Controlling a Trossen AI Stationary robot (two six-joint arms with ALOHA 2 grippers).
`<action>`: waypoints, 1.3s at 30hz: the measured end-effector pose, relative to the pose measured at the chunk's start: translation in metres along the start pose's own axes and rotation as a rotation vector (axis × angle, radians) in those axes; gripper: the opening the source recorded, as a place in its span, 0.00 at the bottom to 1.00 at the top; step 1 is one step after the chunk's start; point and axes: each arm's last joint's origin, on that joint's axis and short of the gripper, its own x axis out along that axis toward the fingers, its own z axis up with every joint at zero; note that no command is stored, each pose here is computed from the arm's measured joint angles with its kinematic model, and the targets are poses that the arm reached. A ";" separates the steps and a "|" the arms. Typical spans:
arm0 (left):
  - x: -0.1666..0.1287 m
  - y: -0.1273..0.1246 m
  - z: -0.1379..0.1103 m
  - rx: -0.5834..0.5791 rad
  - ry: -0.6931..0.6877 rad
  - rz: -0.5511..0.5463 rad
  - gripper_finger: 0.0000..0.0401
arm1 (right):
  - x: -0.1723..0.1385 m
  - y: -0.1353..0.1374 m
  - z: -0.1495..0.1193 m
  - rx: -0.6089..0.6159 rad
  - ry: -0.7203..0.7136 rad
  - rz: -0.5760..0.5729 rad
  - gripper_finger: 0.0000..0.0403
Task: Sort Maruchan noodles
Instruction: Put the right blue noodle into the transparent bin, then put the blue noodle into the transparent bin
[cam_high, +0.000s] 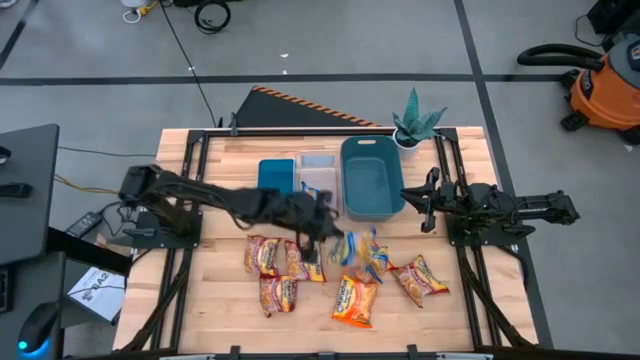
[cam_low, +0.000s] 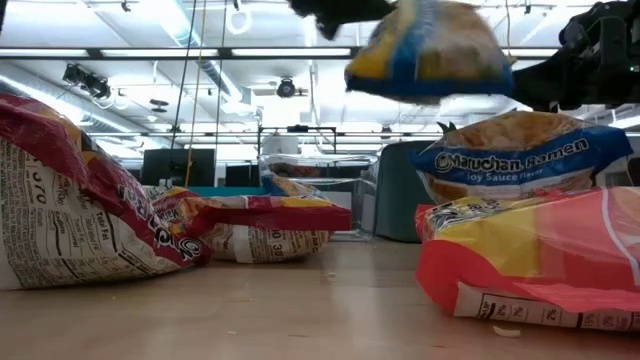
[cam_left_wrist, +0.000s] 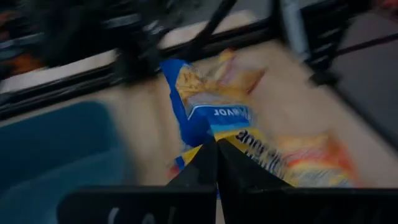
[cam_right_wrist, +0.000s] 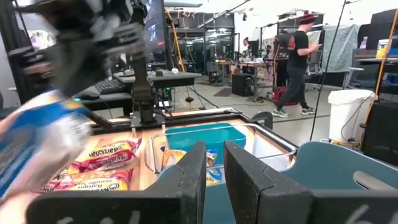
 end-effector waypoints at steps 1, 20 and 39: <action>-0.008 0.006 0.002 0.001 0.011 0.036 0.01 | 0.000 0.000 0.000 0.001 -0.003 0.000 0.15; -0.054 0.163 -0.095 -0.349 0.263 0.292 0.01 | 0.000 0.000 0.001 0.003 -0.010 0.000 0.15; 0.037 0.016 -0.059 -0.243 0.220 0.046 0.41 | 0.000 0.000 0.002 0.006 -0.023 0.000 0.15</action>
